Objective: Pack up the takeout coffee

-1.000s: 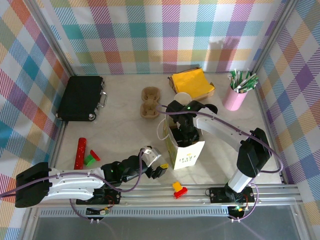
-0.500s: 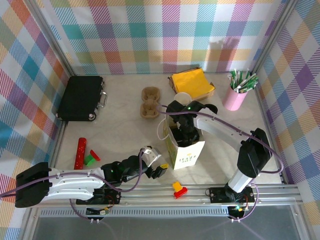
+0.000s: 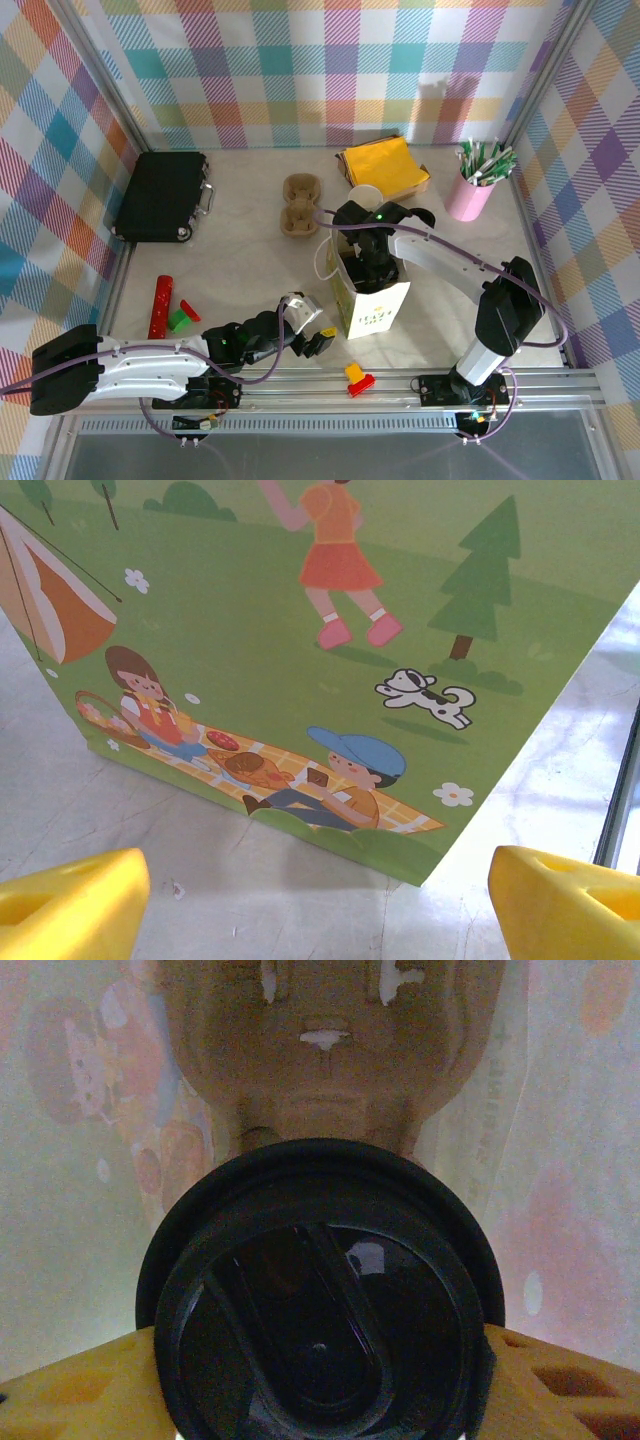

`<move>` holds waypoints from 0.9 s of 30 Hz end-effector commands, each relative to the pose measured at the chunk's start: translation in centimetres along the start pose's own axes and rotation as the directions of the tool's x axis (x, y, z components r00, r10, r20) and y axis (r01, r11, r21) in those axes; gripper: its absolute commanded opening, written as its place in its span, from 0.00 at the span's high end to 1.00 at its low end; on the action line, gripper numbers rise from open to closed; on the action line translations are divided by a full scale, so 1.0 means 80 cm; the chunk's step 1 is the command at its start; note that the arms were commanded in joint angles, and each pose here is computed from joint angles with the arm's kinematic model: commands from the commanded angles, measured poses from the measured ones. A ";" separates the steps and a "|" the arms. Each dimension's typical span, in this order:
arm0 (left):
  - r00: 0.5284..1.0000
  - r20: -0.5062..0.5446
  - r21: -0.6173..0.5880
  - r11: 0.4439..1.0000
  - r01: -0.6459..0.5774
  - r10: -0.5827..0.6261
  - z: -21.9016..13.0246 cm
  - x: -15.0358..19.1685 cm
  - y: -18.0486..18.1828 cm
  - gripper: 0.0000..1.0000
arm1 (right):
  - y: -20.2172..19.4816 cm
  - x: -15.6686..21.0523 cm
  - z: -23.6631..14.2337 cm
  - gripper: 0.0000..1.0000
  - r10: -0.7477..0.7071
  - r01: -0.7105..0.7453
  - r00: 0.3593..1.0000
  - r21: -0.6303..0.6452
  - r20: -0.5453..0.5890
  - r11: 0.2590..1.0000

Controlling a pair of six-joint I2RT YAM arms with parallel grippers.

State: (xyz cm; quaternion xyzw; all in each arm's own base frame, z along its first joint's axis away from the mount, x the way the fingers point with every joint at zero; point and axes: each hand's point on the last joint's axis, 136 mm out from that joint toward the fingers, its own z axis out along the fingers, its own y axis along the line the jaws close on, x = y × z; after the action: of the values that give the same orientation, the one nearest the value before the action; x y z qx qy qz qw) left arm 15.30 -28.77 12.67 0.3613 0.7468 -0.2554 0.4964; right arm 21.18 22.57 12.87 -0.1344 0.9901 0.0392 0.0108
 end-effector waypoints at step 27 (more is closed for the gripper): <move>0.999 0.032 -0.003 1.000 0.010 -0.010 0.003 -0.019 0.000 0.12 | -0.016 0.021 0.053 0.49 0.009 -0.004 0.994 0.053 -0.109 0.999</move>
State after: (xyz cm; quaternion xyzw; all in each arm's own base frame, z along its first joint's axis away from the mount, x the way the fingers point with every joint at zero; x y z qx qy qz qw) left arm 15.37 -28.97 12.50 0.3634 0.7489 -0.2526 0.4933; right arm 21.46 22.59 12.74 -0.1322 0.9898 0.0475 0.0223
